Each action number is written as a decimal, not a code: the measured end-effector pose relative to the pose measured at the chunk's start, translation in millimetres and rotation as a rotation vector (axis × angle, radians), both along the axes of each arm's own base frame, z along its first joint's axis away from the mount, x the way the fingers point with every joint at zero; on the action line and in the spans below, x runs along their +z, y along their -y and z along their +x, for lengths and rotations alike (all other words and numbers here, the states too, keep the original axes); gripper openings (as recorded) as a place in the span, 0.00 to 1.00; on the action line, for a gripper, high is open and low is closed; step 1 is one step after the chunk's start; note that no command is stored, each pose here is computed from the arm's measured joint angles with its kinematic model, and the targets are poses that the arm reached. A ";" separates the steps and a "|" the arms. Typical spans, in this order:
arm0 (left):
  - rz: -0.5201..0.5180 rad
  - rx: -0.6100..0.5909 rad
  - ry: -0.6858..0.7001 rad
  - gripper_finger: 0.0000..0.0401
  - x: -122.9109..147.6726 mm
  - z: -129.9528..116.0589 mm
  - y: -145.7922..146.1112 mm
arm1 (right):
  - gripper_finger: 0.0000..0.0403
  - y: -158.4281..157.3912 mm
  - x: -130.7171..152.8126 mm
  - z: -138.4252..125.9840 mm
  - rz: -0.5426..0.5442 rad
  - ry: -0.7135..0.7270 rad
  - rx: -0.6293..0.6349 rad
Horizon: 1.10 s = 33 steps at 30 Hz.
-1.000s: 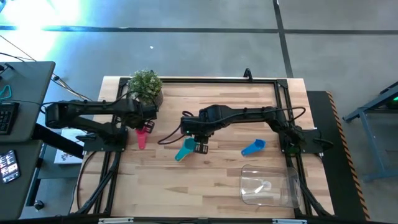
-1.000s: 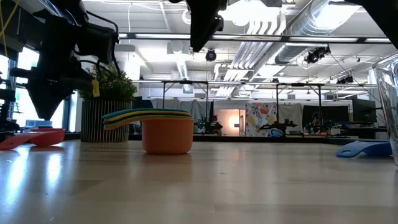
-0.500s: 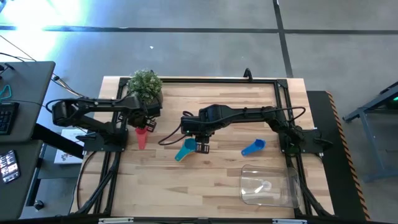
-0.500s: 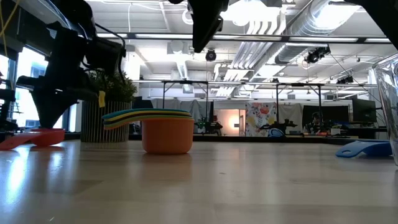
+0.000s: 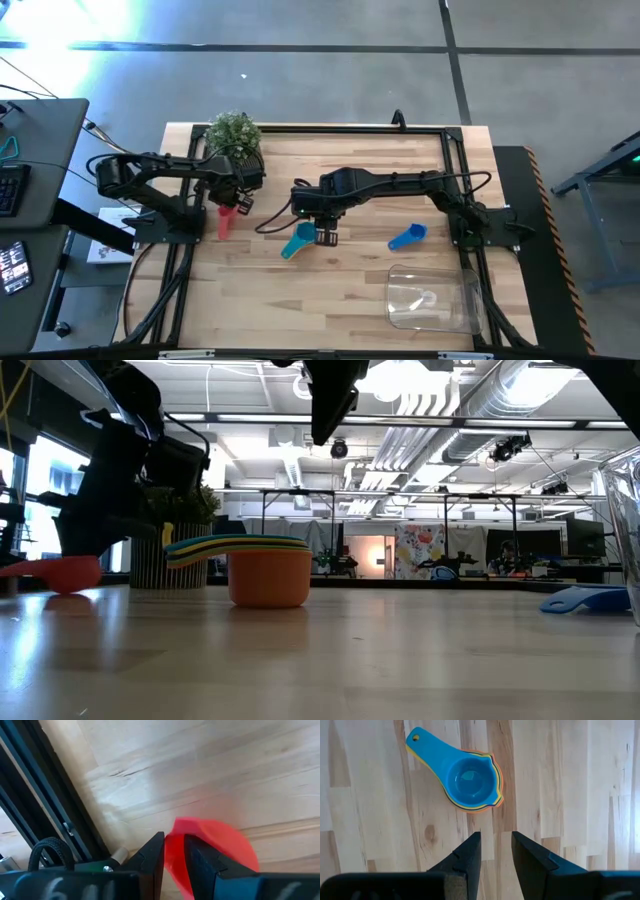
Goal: Nest measuring cups in basket
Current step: Stack the red measuring cup on top of the light blue measuring cup
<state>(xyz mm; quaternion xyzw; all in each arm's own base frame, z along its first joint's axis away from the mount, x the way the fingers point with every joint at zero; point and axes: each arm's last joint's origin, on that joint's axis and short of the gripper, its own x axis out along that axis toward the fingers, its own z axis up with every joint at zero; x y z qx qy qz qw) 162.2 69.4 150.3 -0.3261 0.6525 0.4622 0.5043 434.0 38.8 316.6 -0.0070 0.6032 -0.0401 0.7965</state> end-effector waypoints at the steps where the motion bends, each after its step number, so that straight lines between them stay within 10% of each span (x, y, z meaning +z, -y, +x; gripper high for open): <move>1: -0.002 0.000 -0.001 0.16 -0.3 0.1 0.0 | 0.24 0.0 0.0 0.0 0.000 0.000 0.000; 33: -0.069 -0.198 0.093 0.01 2.9 4.6 2.8 | 0.24 2.6 0.1 0.7 0.005 0.007 -0.027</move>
